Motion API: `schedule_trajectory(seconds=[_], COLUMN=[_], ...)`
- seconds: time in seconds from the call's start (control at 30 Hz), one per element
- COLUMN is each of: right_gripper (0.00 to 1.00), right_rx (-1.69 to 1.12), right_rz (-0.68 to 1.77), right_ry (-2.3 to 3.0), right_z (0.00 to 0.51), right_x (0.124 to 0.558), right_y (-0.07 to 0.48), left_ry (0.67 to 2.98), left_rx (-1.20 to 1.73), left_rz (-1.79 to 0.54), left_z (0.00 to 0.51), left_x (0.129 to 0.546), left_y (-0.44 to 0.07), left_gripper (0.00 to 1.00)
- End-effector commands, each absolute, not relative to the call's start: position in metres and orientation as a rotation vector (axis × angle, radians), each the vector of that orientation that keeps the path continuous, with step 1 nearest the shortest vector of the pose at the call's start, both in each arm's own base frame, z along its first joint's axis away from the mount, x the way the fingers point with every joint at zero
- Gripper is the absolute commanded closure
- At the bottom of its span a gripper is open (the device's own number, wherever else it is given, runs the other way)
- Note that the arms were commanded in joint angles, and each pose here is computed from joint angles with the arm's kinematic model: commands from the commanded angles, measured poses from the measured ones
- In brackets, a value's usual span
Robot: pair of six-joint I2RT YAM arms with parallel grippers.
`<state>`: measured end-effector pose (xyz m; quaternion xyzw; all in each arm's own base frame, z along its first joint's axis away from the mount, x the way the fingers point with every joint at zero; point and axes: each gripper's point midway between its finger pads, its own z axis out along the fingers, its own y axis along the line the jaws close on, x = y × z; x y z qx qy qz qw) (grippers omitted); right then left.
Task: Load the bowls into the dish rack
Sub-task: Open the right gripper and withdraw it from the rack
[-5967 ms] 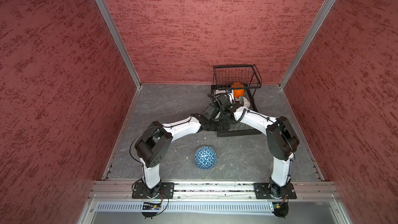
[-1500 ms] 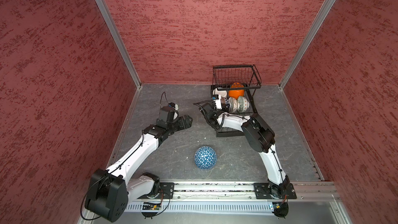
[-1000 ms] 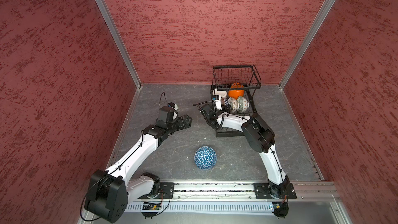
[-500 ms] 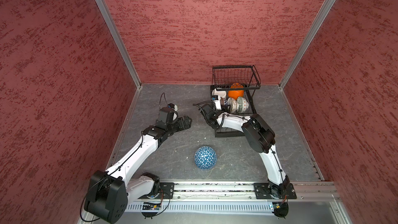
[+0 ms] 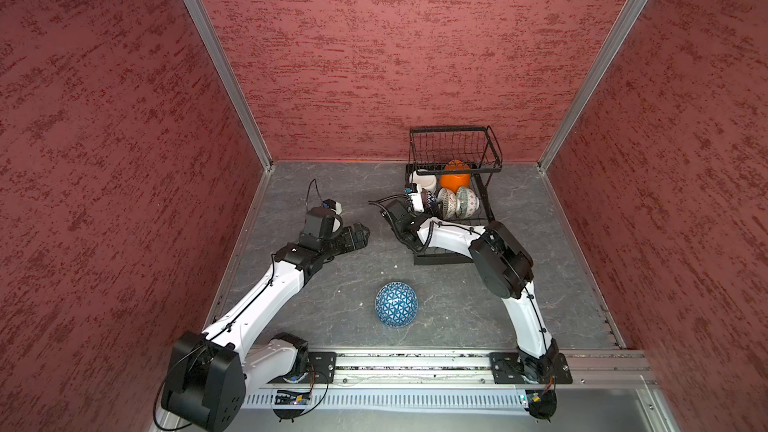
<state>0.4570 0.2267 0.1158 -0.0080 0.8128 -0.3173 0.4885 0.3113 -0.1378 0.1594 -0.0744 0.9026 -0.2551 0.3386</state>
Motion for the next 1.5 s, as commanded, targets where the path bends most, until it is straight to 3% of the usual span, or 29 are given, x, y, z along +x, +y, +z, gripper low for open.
schedule_trajectory(seconds=[0.0, 0.8, 1.47], right_gripper=[0.26, 0.25, 0.25], right_rx=[0.014, 0.022, -0.064], right_rz=[-0.682, -0.344, 0.037], right_ry=[1.97, 2.115, 2.243], right_z=[0.137, 0.151, 0.177], right_x=[0.458, 0.435, 0.368], right_y=[0.236, 0.247, 0.227], left_ry=[2.339, 2.337, 2.532], left_rx=[-0.189, -0.189, -0.15], left_rz=[-0.664, -0.659, -0.62], left_z=[0.162, 0.168, 0.146], left_x=[0.309, 0.303, 0.28], left_y=[-0.136, -0.133, -0.144], left_gripper=[0.04, 0.04, 0.04])
